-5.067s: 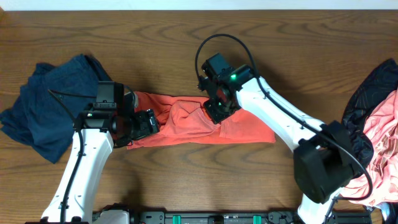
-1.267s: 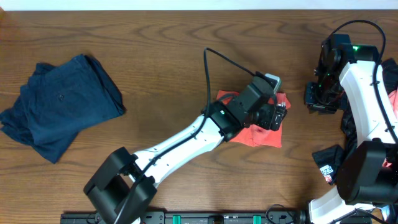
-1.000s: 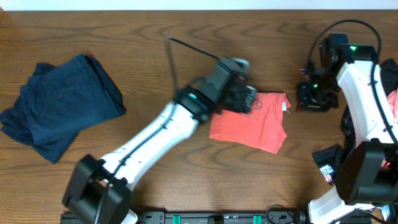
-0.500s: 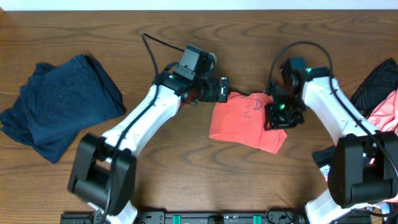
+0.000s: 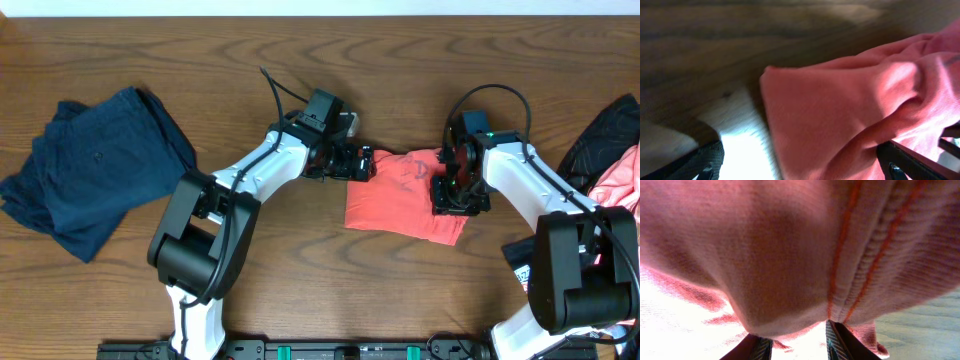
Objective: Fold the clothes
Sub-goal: 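Grasp the folded shirt's edges with both grippers to square it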
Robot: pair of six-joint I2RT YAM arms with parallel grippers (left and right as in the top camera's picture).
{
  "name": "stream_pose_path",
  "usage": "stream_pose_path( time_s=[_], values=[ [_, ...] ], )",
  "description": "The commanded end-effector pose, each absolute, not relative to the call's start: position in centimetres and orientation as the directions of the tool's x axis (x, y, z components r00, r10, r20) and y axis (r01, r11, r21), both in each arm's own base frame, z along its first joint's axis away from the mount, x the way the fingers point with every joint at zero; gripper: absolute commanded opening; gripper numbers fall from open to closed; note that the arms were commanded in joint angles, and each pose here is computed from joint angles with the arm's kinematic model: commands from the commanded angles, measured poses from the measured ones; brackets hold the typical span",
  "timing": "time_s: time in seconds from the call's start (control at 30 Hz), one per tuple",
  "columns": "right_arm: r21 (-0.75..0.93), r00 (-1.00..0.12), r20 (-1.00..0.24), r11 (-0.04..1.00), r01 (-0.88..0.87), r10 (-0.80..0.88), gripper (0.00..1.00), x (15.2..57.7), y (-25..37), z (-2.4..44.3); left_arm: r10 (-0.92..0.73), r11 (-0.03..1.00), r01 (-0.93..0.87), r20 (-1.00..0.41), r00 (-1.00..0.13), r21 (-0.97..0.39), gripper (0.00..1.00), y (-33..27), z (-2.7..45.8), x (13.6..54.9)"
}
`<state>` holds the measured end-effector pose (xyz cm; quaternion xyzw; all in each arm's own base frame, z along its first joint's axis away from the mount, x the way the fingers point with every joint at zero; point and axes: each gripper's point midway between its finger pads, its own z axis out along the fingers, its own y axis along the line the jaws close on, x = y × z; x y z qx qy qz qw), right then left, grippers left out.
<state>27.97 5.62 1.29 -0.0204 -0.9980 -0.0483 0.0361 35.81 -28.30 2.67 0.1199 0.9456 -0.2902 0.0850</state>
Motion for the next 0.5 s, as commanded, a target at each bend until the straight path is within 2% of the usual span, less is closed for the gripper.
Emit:
stream_pose_path(
  time_s=[0.0, 0.07, 0.17, 0.37, 0.47],
  values=[
    [0.044, -0.995, 0.068, 0.996, 0.076, 0.073, 0.34, 28.0, 4.5, 1.1, 0.213, 0.734, 0.311, -0.230, -0.949, -0.604, 0.98, -29.8, 3.1, 35.1],
    [0.044, -0.995, 0.068, 0.996, 0.076, 0.073, 0.34, 28.0, 4.5, 1.1, 0.220, 0.713, 0.328, -0.247, -0.944, -0.620, 1.00, -30.4, 3.5, 35.2],
    [0.044, -0.995, 0.069, 0.996, 0.076, 0.073, 0.33, 28.0, 4.5, 1.1, 0.229, 0.705, 0.343, -0.258, -0.938, -0.620, 0.88, -30.9, 3.6, 35.0],
    [0.041, -0.992, 0.101, 0.996, 0.079, 0.074, 0.34, 27.3, 4.4, 1.6, 0.245, 0.694, 0.364, -0.272, -0.931, -0.621, 0.47, -31.6, 3.7, 34.7],
    [0.037, -0.990, 0.118, 0.996, 0.079, 0.074, 0.35, 27.3, 4.4, 2.7, 0.245, 0.686, 0.381, -0.296, -0.923, -0.620, 0.06, -31.9, 4.0, 35.0]
  ],
)
